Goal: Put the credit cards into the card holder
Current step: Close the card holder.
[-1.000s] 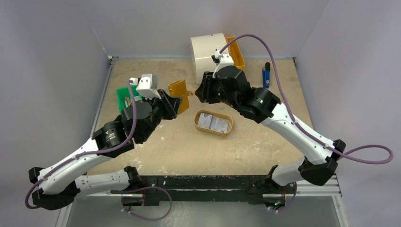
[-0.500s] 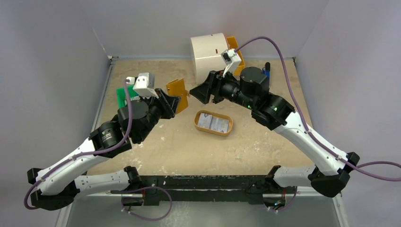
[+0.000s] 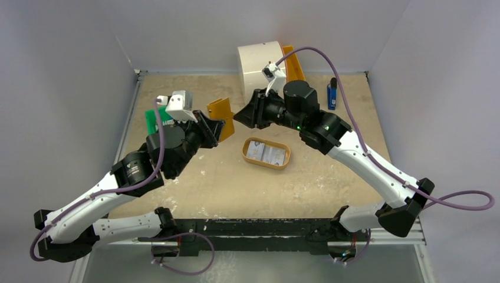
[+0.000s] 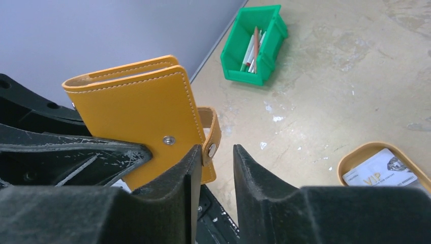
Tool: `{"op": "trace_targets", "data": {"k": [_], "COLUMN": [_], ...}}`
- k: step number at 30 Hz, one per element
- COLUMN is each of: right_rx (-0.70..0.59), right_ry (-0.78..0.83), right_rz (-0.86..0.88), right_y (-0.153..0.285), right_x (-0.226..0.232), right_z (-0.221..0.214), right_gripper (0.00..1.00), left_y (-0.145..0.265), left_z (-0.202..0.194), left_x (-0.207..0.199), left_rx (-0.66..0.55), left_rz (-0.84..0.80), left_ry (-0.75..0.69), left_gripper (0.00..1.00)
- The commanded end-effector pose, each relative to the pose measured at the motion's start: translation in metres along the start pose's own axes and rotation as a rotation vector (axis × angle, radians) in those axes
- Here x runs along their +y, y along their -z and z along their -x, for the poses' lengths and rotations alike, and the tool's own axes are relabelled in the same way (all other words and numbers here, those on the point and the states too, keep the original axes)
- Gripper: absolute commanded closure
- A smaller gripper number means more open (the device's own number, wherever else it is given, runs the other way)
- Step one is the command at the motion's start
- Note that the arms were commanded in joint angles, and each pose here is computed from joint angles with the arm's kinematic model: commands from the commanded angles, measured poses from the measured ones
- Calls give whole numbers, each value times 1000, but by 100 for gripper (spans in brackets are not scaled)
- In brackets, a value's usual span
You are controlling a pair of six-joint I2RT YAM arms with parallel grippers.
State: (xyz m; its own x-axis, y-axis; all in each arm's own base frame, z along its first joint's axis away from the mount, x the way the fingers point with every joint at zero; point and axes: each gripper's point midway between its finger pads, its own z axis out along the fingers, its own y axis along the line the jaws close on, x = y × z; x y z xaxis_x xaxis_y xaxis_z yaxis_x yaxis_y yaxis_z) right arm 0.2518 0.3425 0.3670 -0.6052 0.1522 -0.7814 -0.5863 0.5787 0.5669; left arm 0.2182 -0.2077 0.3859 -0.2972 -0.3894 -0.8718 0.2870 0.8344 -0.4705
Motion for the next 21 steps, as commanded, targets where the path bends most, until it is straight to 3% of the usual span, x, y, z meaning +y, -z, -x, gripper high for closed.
{"op": "trace_targets", "data": {"k": [1,10,21], "right_rx": [-71,-68,-50], "right_ry": [-17,-21,-22], "right_rz": [43,69,94], "right_y": [10,8,6], "right_x": [11,12,15], "right_z": [24,25,23], "right_gripper": [72,87,88], "left_y": [12,13,13], "left_z": [33,33,33], "left_x": [-11,-9,-11], "left_rx": [-75,-75,-76], "left_rz": [-44,-41,-48], "left_ry": [49,49,49], "left_gripper": [100,100,100]}}
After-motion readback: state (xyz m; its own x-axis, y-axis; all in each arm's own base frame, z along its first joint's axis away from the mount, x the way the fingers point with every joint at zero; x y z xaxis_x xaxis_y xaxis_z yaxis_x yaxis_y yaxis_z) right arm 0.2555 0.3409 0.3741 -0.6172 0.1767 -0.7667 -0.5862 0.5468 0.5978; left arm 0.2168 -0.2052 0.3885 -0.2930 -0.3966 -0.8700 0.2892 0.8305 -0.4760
